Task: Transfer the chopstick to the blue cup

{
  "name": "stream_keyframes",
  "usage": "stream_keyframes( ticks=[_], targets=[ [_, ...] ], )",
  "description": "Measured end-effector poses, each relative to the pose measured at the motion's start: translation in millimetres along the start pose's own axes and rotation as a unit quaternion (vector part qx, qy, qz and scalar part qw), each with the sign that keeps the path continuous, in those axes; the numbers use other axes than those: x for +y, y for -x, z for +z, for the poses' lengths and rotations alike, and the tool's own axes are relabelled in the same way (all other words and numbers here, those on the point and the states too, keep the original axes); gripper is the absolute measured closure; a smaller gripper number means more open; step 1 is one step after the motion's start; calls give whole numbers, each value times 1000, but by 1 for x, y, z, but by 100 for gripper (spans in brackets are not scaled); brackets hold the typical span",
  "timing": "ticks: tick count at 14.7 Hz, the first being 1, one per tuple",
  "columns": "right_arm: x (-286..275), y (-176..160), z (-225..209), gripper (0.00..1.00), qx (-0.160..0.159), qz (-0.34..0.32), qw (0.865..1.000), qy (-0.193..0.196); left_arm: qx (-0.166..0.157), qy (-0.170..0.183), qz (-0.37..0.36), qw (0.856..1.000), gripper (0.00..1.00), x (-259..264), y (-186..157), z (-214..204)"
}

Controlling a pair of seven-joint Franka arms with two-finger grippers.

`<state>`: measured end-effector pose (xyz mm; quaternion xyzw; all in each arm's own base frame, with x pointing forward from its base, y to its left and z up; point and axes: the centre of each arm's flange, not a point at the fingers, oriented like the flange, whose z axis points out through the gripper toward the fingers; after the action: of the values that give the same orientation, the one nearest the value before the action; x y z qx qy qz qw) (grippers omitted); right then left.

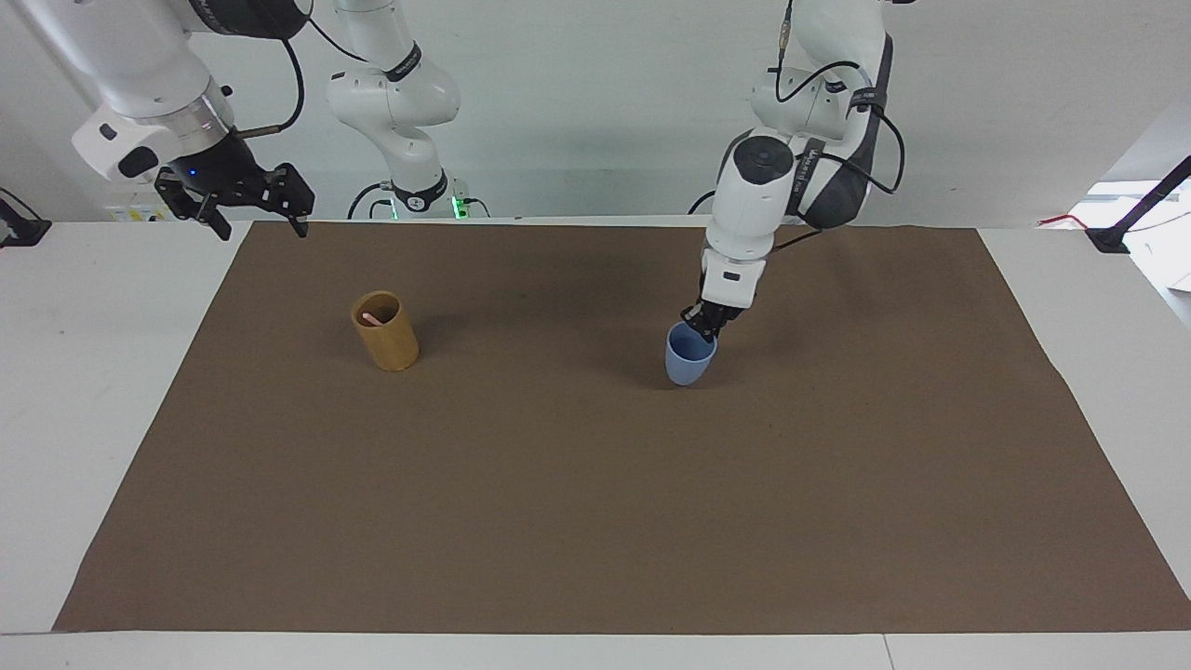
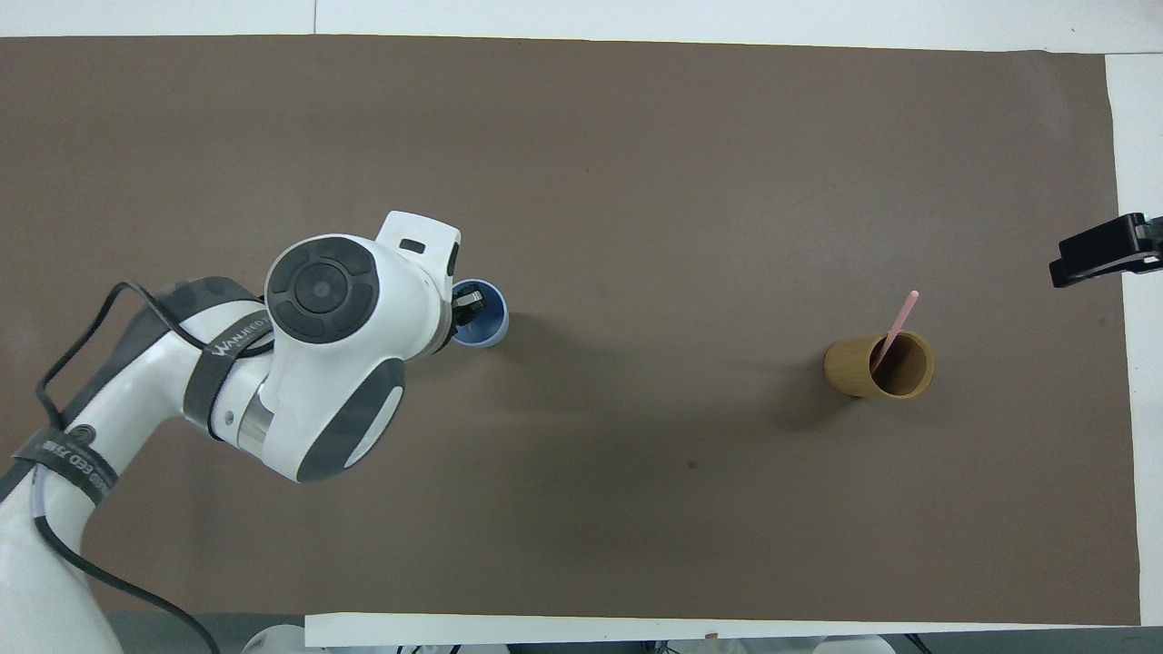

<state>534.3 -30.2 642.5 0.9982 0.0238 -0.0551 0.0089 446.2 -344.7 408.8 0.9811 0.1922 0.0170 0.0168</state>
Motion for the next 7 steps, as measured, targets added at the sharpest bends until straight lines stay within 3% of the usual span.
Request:
stream_keyframes(
  ticks=[2, 5, 6, 7],
  targets=[
    [-1, -1, -1, 0, 6, -1, 1000, 1, 0, 1, -1, 1000, 95, 2, 1, 4],
    [-2, -13, 8, 0, 44, -3, 999, -1, 1, 1, -8, 1000, 93, -2, -5, 7],
    [-5, -17, 15, 0, 58, -7, 998, -6, 1, 1, -8, 1000, 91, -3, -6, 7],
    [-9, -20, 23, 0, 75, -16, 997, -12, 1, 2, -9, 1000, 83, -3, -6, 7]
  ],
)
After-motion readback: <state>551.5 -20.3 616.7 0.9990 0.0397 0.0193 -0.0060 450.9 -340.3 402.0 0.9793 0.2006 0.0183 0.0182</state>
